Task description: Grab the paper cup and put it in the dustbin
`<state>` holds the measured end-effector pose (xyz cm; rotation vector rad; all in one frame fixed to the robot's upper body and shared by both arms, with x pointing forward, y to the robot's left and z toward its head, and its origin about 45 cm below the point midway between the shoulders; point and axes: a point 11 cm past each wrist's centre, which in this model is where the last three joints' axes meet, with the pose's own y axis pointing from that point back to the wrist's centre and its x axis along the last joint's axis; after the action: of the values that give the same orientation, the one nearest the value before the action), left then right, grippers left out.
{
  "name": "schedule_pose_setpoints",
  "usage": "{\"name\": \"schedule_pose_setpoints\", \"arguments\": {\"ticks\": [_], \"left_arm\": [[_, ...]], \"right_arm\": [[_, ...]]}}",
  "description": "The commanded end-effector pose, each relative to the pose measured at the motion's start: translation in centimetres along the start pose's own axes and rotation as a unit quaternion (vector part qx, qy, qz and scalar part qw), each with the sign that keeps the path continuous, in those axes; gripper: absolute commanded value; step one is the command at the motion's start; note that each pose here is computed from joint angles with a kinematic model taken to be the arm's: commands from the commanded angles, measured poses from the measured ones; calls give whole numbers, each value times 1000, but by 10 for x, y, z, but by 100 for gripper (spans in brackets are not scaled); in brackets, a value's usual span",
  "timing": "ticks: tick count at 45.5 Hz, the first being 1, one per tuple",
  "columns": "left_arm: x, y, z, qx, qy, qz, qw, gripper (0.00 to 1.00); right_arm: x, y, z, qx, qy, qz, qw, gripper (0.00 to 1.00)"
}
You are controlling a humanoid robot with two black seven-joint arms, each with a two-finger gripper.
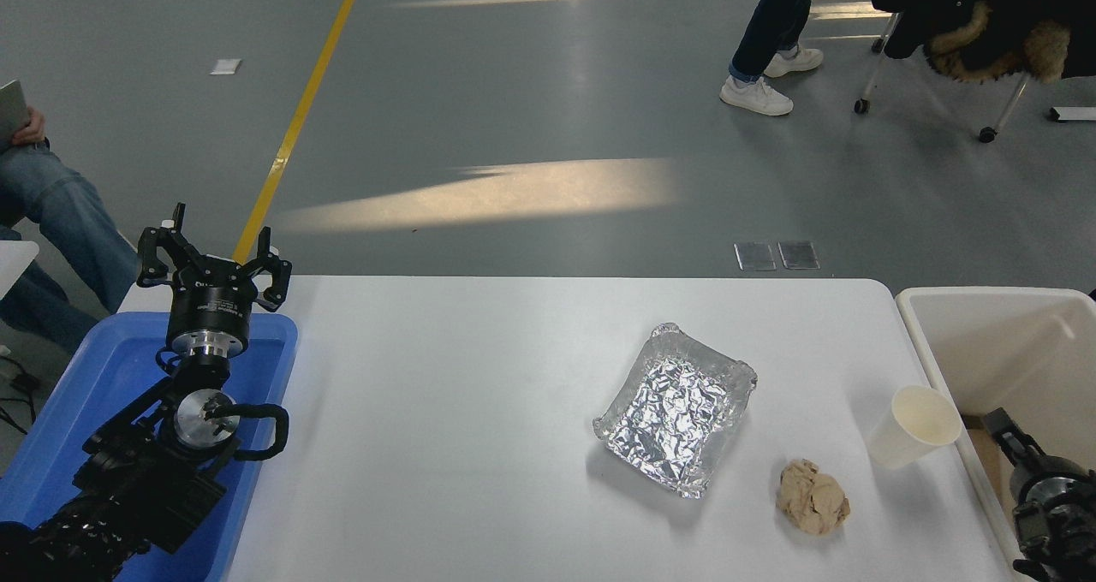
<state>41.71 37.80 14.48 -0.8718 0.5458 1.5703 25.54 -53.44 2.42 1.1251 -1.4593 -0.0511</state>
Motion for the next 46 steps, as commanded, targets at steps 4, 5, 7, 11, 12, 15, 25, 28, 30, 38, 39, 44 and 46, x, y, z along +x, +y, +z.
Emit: {"name": "schedule_pose_setpoints", "arguments": {"ticks": [4,5,7,11,12,15,25,28,30,38,39,44,46], "left_arm": [[-2,-2,0,-1,2,-1,1000,99],[-2,-2,0,-1,2,-1,1000,99],[-1,-1,0,-1,2,0,1000,99],[-2,-2,0,-1,2,-1,1000,99],[-1,-1,0,-1,2,0,1000,99],[-1,-1,0,-1,2,0,1000,99],[-1,-1,0,-1,2,0,1000,99],[1,0,1,-2,-1,2,1000,99],[0,0,0,-2,0,1,1000,99],[0,-1,1,-2,-1,1,1000,99],[-1,-1,0,-1,-1,1,1000,99],[-1,-1,1,0,-2,0,1000,99],[-1,-1,0,0,0,-1,1000,99]], "right_arm": [[0,0,-2,1,0,0,1000,100],[0,0,-3,3,0,1,1000,100],[1,0,-3,3,0,2,1000,100],[2,-1,-3,3,2,1,1000,100],[3,-1,-3,3,3,1,1000,100],[3,-1,-4,4,3,0,1000,100],[27,-3,-4,4,4,14,1000,100],[43,-5,-5,5,7,24,1000,100],[48,-6,-10,8,6,25,1000,100],[88,-11,-22,13,39,7,999,100],[91,-12,-25,13,37,-3,999,100],[117,3,-38,10,12,-65,998,100],[125,16,-48,11,17,-91,996,100]]}}
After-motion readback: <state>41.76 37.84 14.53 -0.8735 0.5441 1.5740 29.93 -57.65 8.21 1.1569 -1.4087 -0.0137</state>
